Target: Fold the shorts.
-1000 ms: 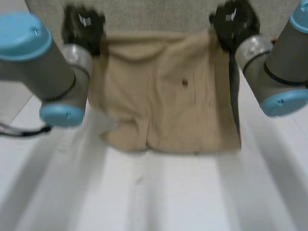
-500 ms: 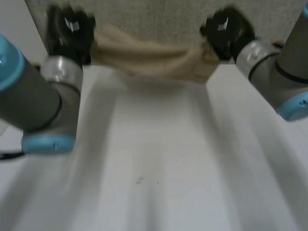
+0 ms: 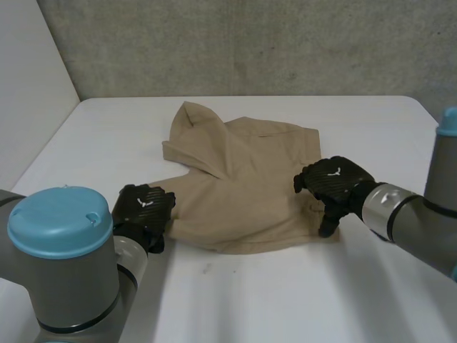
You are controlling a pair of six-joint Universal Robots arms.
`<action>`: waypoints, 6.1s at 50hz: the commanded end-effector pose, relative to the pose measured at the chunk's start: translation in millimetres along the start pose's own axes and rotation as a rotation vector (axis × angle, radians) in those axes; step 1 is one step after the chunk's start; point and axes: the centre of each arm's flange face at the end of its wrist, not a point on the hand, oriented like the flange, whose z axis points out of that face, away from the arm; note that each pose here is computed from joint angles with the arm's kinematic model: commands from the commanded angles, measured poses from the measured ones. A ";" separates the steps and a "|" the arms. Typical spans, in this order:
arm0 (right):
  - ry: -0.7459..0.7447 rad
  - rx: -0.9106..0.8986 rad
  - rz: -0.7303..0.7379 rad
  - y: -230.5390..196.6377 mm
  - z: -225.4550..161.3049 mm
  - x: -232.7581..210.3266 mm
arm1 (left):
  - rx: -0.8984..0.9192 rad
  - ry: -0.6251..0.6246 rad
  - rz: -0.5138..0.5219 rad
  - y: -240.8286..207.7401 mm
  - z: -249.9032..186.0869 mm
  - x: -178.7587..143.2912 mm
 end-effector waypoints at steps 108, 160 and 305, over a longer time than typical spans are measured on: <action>0.111 -0.173 -0.354 -23.5 8.0 24.9 | -0.065 -0.081 0.099 -19.4 61.7 -28.4; 0.128 -0.062 -0.226 33.6 31.7 -9.7 | -0.167 -0.077 0.208 23.3 1.9 2.4; -0.099 -0.200 -0.276 74.9 -22.1 -50.5 | 0.126 0.048 0.244 -16.3 190.6 -70.6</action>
